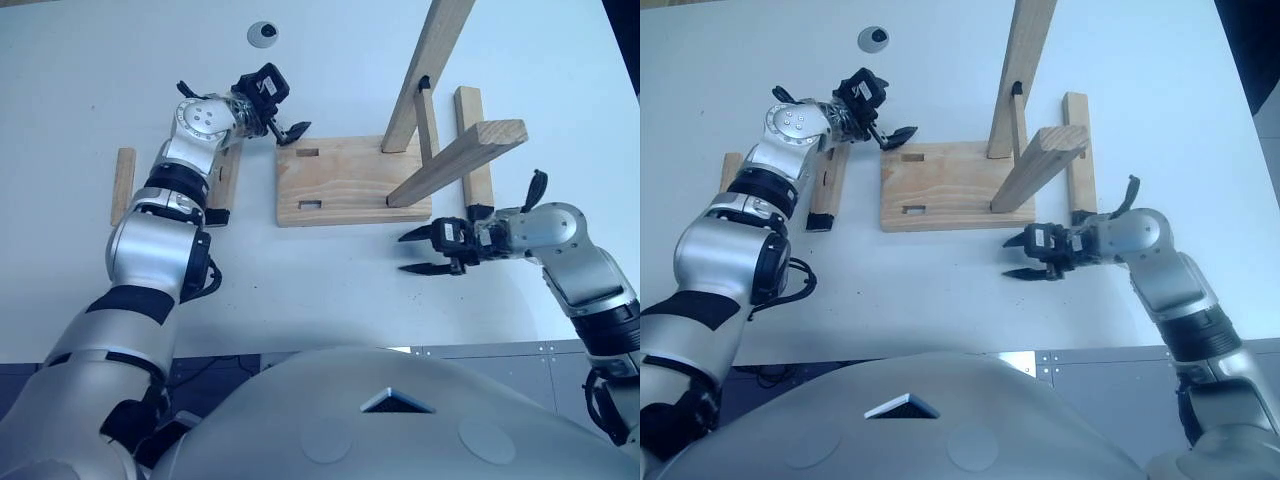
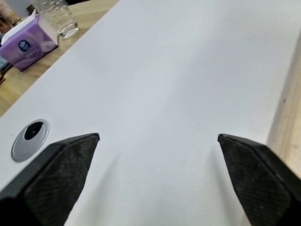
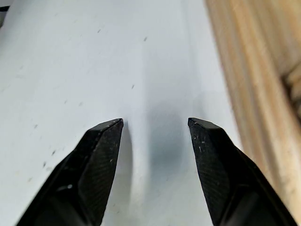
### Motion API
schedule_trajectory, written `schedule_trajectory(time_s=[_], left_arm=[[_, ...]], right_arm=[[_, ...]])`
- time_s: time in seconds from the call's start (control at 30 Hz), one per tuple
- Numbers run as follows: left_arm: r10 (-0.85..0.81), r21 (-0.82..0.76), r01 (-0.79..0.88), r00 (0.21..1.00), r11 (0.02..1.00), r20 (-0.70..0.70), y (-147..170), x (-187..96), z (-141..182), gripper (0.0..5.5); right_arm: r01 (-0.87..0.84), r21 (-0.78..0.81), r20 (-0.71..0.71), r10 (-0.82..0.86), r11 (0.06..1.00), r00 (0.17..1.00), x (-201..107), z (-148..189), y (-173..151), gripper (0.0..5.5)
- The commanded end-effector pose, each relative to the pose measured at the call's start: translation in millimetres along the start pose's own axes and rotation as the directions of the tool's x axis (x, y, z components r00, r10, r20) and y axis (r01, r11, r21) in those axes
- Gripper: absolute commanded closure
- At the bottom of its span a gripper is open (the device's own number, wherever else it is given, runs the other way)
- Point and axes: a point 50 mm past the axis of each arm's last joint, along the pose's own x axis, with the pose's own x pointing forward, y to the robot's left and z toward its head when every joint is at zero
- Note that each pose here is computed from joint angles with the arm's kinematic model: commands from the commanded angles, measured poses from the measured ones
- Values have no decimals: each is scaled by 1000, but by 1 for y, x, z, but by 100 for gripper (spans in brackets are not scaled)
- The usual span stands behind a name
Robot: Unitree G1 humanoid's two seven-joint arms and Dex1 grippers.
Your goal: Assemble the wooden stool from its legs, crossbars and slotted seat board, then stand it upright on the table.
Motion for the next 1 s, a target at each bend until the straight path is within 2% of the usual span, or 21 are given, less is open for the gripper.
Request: schedule_trajectory(time_s=[0.03,0.23,0.5,0.67,0.8,0.9,0.97,1.0], left_arm=[[-138,38,138,990,990,-6,-19,-17,-24,85],[-147,6,147,984,989,102,-31,-32,-22,85],[-144,-15,151,967,988,212,-56,-31,5,85],[-124,-25,130,977,991,171,-60,-43,-3,85],[-98,-77,108,987,991,131,-54,-67,-20,85],[-58,-135,78,988,988,144,-56,-89,-28,85],[75,-259,-7,965,966,252,-49,-109,-21,85],[236,-364,-128,933,923,271,-37,-122,-23,85]], right_arm=[[241,-24,-114,-242,970,964,9,27,-28,295],[417,-39,-187,-416,908,890,16,33,-54,295],[453,-62,-210,-456,889,865,20,29,-75,295],[523,-18,-166,-518,852,839,0,32,-91,295],[618,36,-12,-618,785,786,-43,64,-89,295],[685,64,12,-687,726,726,-65,69,-84,295],[769,84,21,-772,634,635,-77,65,-85,295],[806,118,38,-813,581,581,-83,63,-84,295]])
